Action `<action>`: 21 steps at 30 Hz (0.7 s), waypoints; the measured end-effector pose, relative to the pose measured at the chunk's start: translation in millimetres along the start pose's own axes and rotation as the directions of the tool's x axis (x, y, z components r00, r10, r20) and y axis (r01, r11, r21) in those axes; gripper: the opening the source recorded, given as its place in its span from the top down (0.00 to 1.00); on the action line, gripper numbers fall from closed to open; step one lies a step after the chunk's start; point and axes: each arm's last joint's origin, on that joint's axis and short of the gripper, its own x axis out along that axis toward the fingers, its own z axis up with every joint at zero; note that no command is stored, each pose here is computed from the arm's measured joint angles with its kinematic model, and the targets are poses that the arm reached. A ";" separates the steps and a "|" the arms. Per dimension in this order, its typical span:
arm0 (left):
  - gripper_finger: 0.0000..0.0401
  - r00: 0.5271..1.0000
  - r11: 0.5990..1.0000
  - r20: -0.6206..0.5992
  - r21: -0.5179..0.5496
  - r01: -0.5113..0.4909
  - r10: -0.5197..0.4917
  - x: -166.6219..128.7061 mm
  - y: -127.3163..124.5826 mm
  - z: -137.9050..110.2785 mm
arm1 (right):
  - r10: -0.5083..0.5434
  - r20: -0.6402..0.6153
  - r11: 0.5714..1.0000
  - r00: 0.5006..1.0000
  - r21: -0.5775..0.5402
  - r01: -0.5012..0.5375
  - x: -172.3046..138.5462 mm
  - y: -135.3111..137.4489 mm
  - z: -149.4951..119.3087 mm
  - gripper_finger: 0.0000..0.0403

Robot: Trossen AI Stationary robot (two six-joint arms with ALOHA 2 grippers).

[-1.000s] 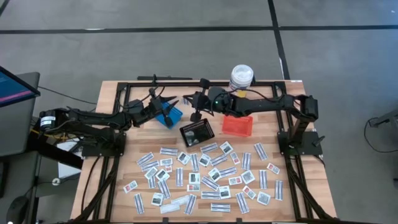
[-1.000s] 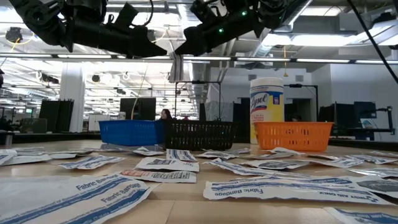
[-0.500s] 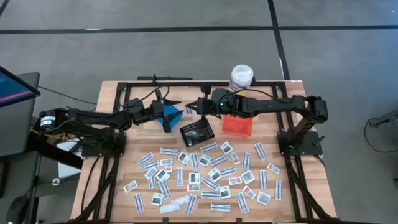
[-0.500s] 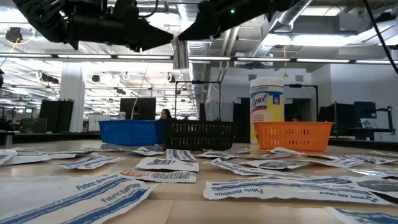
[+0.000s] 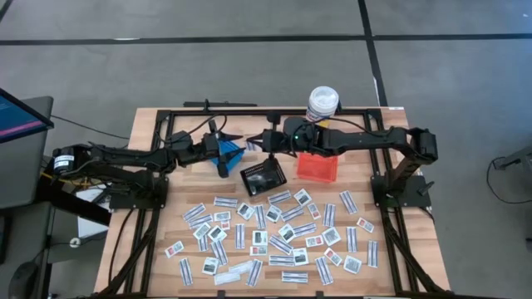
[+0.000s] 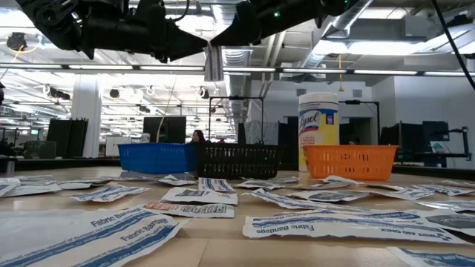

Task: Pick & Place First Aid Supplies
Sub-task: Put the bandage into the blue container

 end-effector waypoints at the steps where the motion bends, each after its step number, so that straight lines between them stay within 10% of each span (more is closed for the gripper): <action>1: 0.55 1.000 1.000 0.001 0.000 0.000 0.000 0.0 0.0 0.1 | 0.009 0.010 1.000 1.000 0.000 -0.009 0.0 0.5 0.8 1.00; 21: 0.65 0.999 1.000 0.034 -0.029 -0.007 0.008 0.5 0.7 2.7 | 0.028 0.086 0.999 0.996 0.026 -0.031 -0.2 -0.3 6.8 1.00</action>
